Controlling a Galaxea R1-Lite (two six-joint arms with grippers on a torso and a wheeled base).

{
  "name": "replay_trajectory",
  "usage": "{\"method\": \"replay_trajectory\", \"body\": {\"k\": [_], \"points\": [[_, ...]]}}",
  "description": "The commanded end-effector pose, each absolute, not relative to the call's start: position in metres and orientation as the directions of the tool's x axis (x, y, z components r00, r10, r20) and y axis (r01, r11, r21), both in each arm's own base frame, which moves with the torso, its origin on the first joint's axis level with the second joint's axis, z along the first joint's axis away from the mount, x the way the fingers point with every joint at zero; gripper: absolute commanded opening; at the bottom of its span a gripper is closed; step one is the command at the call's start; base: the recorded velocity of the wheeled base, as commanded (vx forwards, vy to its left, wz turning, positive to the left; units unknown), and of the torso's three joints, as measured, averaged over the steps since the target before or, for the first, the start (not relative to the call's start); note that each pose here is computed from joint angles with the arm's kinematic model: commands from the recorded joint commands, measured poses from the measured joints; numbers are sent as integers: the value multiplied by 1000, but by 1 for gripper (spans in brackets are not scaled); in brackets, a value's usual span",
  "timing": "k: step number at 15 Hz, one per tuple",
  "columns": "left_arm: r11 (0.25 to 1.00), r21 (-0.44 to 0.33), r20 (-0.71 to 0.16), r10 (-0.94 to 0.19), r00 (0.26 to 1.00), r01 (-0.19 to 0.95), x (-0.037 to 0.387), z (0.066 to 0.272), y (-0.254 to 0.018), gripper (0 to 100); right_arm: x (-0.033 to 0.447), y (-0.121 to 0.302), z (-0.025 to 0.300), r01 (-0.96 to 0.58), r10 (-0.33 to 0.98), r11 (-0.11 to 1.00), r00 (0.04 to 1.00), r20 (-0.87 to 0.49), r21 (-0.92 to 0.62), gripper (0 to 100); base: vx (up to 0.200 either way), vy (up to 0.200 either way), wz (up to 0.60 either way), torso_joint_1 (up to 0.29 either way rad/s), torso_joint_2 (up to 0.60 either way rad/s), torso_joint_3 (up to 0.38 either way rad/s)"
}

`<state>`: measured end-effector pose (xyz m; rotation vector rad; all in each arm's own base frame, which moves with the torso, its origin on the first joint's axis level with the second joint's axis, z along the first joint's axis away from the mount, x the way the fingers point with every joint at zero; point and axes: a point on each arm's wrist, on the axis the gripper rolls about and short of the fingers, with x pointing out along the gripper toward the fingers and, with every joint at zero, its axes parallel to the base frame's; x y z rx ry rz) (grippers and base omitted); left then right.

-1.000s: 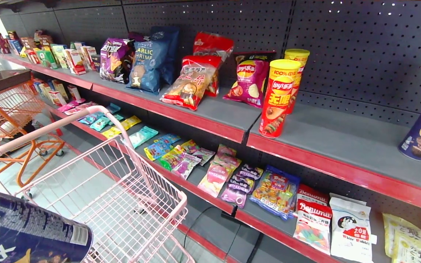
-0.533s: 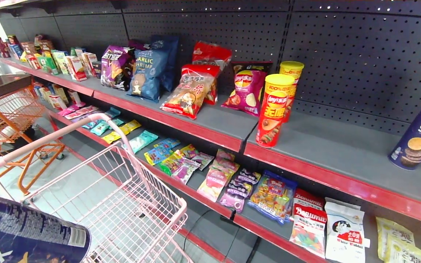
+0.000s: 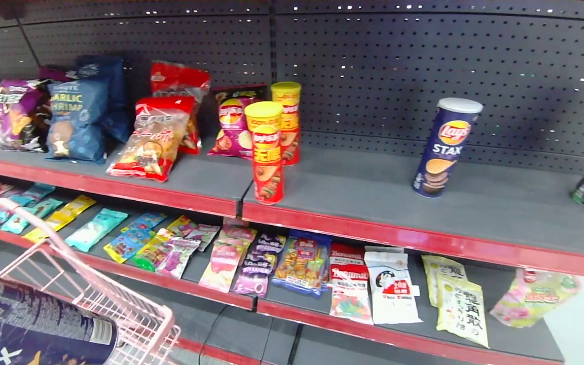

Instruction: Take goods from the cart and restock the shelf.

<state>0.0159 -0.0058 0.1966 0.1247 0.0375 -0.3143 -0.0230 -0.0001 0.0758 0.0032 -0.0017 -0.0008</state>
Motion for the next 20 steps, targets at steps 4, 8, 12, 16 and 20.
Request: {"method": "replay_trajectory", "body": {"k": [4, 8, 12, 16, 20], "points": [[940, 151, -59, -302, 952, 307, 16, 195, -6, 0, -23, 0, 76, 0, 0, 1000, 1000, 0, 3, 100, 0, 0, -450, 2, 1, 2], [939, 150, -66, -302, 951, 308, 17, 195, -6, 0, -23, 0, 76, 0, 0, 1000, 1000, 0, 2, 100, 100, 0, 0, -1, -1, 1], [939, 150, -64, -302, 951, 308, 16, 195, -6, 0, -23, 0, 76, 0, 0, 1000, 1000, 0, 2, 100, 200, 0, 0, 2, 0, 1], [933, 173, -38, -314, 949, 315, 11, 195, -5, 0, -23, 0, 76, -2, 2, 1000, 1000, 0, 3, 100, 150, 0, 0, 1, 3, 1], [926, 217, -6, -317, 949, 310, -1, 182, -3, 0, -23, 0, 76, -5, 5, 1000, 1000, 0, -8, 100, 0, 0, 0, 0, 0, 0]]}}
